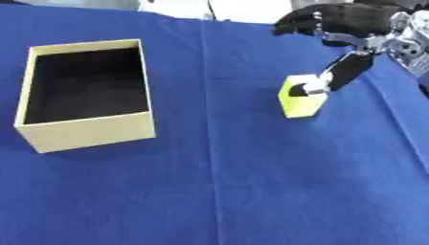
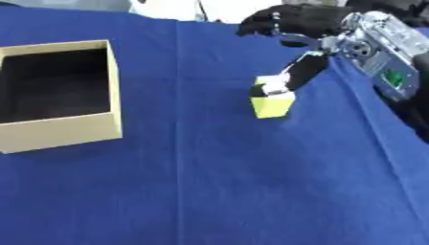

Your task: Pick up objects on the table and place them in the box.

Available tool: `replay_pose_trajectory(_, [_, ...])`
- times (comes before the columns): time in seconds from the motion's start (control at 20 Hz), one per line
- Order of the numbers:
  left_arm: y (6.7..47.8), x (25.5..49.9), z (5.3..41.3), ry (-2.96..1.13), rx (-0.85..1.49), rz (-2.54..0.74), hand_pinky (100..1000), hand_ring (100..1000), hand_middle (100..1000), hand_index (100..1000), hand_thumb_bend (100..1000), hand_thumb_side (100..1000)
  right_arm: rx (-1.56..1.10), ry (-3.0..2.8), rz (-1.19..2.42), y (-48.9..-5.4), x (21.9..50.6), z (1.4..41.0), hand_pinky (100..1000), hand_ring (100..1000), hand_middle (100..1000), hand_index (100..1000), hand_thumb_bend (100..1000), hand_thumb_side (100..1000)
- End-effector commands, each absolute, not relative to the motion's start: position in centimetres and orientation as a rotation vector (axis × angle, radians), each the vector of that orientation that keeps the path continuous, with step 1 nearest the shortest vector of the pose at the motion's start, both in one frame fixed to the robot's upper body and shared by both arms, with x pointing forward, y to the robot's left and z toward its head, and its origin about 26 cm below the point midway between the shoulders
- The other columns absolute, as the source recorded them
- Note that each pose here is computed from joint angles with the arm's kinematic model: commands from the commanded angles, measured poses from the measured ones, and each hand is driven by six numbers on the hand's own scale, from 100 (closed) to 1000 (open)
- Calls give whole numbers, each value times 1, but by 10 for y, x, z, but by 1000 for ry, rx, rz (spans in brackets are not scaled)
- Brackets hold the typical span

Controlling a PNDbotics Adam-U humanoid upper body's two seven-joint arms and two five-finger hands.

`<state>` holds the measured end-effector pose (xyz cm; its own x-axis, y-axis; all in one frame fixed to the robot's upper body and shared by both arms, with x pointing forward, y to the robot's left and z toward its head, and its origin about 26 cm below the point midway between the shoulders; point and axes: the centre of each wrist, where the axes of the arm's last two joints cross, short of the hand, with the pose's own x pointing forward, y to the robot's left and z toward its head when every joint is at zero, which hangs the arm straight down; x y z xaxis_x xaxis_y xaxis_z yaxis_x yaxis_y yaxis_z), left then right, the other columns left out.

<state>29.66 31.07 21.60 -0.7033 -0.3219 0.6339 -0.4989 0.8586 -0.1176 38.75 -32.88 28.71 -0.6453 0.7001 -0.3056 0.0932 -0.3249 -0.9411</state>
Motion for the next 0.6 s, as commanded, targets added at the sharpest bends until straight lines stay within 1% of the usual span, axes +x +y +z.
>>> replay_pose_trajectory(0.05, [313, 294, 226, -2441, 604, 344, 905, 662, 614, 672, 315, 829, -1055, -1416, 2036, -350, 382, 302, 1000, 1000, 970, 1000, 535, 750])
replay_pose_trajectory(0.1, [313, 294, 226, -2442, 604, 343, 904, 661, 613, 671, 315, 828, -1041, -1403, 2034, -352, 381, 301, 1000, 1000, 967, 1000, 537, 733])
replay_pose_trajectory(0.2, [313, 294, 226, -2443, 604, 341, 904, 660, 612, 670, 314, 827, -1015, -1376, 2023, -356, 380, 301, 1000, 1000, 950, 1000, 541, 731])
replay_pose_trajectory(0.35, [313, 294, 226, -2444, 604, 339, 903, 660, 611, 669, 312, 823, -977, -1340, 1985, -361, 380, 302, 1000, 1000, 946, 1000, 570, 771])
replay_pose_trajectory(0.6, [312, 294, 227, -2446, 602, 333, 903, 658, 610, 667, 309, 820, -928, -1282, 1926, -365, 384, 306, 1000, 1000, 933, 1000, 594, 797])
